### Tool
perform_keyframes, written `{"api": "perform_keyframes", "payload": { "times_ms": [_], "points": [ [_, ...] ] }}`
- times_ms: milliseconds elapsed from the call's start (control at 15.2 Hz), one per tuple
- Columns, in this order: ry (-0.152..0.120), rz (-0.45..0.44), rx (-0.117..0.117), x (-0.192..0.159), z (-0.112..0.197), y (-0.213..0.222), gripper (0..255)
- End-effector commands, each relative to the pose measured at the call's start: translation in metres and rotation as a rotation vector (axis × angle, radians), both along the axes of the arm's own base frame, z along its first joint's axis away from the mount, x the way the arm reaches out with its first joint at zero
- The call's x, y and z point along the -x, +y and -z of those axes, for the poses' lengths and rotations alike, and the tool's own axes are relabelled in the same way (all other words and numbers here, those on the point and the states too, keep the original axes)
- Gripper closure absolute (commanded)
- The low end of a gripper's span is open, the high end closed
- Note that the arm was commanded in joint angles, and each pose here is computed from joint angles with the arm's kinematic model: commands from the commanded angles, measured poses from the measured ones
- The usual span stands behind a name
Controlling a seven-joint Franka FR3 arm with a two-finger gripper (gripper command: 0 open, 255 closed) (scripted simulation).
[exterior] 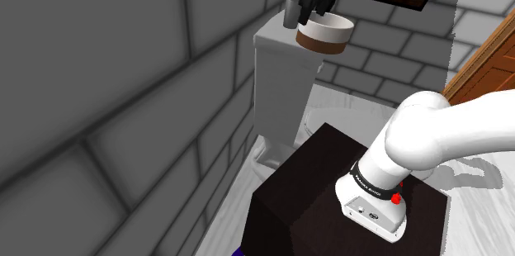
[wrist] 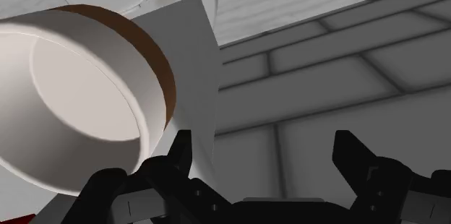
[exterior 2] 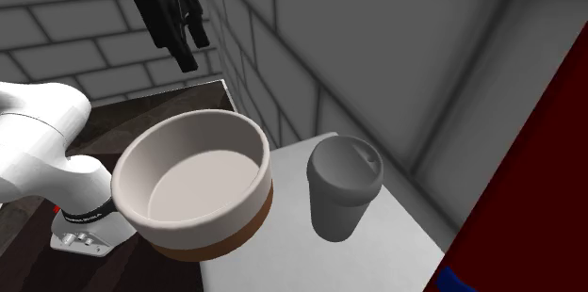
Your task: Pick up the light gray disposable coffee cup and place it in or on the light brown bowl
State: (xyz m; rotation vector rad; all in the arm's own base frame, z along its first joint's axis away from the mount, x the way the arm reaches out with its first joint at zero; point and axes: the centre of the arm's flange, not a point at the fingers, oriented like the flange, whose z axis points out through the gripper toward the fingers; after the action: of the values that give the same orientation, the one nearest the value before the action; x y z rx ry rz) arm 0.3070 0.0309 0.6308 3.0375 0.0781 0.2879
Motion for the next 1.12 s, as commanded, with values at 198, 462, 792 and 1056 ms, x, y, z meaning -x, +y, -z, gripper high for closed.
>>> {"api": "perform_keyframes", "payload": {
  "times_ms": [198, 462, 792, 1056],
  "points": [
    [0.038, 0.013, 0.008, -0.032, -0.005, -0.028, 0],
    [0.089, 0.03, 0.02, -0.075, -0.01, -0.065, 0],
    [0.152, 0.052, 0.034, -0.128, -0.014, -0.113, 0],
    [0.203, 0.069, 0.045, -0.169, -0.015, -0.152, 0]
  ]
}}
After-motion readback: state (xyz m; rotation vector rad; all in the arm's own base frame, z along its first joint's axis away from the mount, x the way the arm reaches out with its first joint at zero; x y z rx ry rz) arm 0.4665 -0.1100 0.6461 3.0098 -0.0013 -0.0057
